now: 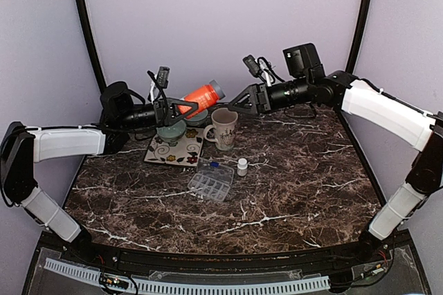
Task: Sort the pills into containers
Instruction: Screw the lid of the pill bottle onto the pill bottle.
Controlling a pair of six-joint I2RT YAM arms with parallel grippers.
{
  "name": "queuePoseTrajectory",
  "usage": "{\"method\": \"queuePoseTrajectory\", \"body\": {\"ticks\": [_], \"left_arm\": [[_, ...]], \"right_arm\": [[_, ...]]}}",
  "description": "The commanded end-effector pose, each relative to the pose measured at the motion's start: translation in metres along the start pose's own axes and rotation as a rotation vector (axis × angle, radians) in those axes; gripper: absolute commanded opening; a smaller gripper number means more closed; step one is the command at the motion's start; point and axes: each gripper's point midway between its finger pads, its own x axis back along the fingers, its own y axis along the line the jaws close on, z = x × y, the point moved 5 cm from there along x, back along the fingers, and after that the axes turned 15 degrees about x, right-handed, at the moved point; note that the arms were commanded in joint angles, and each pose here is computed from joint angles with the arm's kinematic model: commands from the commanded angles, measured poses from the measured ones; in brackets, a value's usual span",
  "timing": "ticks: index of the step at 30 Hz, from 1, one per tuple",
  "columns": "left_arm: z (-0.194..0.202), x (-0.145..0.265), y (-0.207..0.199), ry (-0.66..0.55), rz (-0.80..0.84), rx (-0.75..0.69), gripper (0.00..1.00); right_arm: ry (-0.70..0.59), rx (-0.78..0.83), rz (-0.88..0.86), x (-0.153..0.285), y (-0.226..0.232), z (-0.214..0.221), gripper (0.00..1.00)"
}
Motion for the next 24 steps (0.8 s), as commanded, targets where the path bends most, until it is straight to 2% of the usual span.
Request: {"method": "queuePoseTrajectory", "body": {"ticks": [1,11,24], "left_arm": [[-0.002,-0.003,-0.026,0.116,0.171,0.023,0.05],[0.007,-0.007,-0.019,0.202,0.263,0.131,0.04],[0.008,-0.012,-0.012,0.258,0.300,0.173,0.04]], "right_arm": [[-0.058,0.080,-0.010,0.012,0.001,-0.012,0.71],[-0.082,0.105,-0.078,0.018,0.010,-0.018,0.71],[-0.077,0.103,-0.152,0.015,0.017,-0.024,0.71]]}}
